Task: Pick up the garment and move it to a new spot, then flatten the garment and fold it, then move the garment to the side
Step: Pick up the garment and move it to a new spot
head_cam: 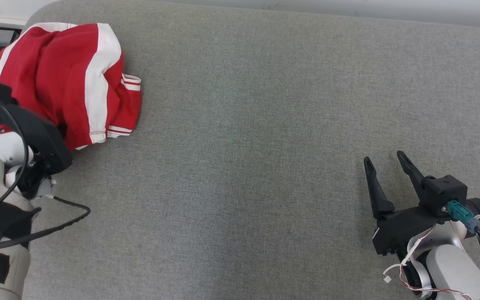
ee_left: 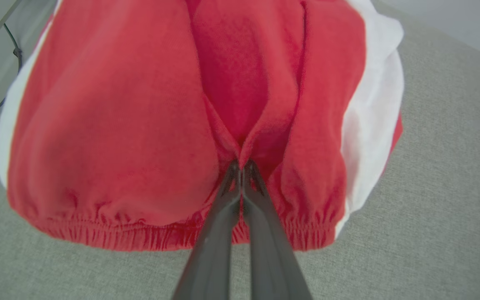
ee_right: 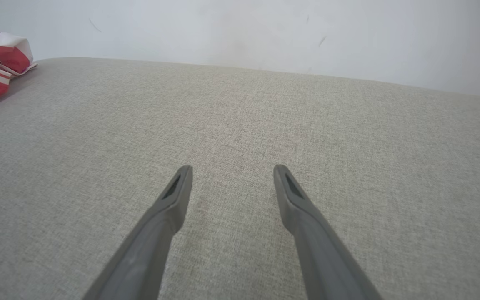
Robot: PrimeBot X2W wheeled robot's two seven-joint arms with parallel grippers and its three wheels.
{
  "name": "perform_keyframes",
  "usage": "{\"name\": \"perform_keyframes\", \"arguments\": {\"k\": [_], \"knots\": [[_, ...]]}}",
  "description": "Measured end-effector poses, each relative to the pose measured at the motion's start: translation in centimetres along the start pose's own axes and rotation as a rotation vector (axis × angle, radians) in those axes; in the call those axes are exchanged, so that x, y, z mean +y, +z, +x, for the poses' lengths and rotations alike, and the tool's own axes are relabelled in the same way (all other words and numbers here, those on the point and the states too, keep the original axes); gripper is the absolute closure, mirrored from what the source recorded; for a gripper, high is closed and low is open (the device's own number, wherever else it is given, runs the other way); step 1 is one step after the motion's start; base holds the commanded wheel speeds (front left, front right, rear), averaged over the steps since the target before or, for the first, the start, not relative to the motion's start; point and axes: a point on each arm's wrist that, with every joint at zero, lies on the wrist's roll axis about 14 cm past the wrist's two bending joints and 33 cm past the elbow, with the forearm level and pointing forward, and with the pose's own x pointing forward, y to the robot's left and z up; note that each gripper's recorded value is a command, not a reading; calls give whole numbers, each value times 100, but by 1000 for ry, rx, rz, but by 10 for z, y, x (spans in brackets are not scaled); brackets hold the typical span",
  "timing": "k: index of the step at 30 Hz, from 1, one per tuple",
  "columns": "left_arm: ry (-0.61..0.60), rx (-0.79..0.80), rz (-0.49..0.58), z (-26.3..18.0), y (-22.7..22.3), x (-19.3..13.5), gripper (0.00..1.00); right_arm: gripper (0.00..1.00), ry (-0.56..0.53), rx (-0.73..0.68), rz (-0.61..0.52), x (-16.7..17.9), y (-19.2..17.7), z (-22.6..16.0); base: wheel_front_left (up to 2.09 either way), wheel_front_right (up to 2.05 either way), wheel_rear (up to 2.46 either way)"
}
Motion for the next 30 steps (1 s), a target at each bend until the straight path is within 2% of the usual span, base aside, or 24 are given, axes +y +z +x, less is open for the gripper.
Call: {"name": "perform_keyframes", "arguments": {"k": [5, 12, 16, 19, 30], "knots": [[-4, -31, 21, -2, 10, -3, 100, 0, -1, 0, -2, 0, 0, 0, 0, 0, 0], [-9, -181, 82, -21, 62, -7, 100, 0, 5, -11, 2, 6, 6, -2, 0, 0, 0], [-37, -279, 136, -36, 89, -22, 100, 0, 9, -19, 23, 14, 9, -7, 0, 0, 0], [-88, -347, 153, -47, 105, -44, 100, 0, 0, -30, 34, 14, 13, -11, 0, 0, 0], [-363, -534, 250, -93, 134, -154, 100, 0, -66, -79, 73, 2, 27, -34, 0, 0, 0]]}}
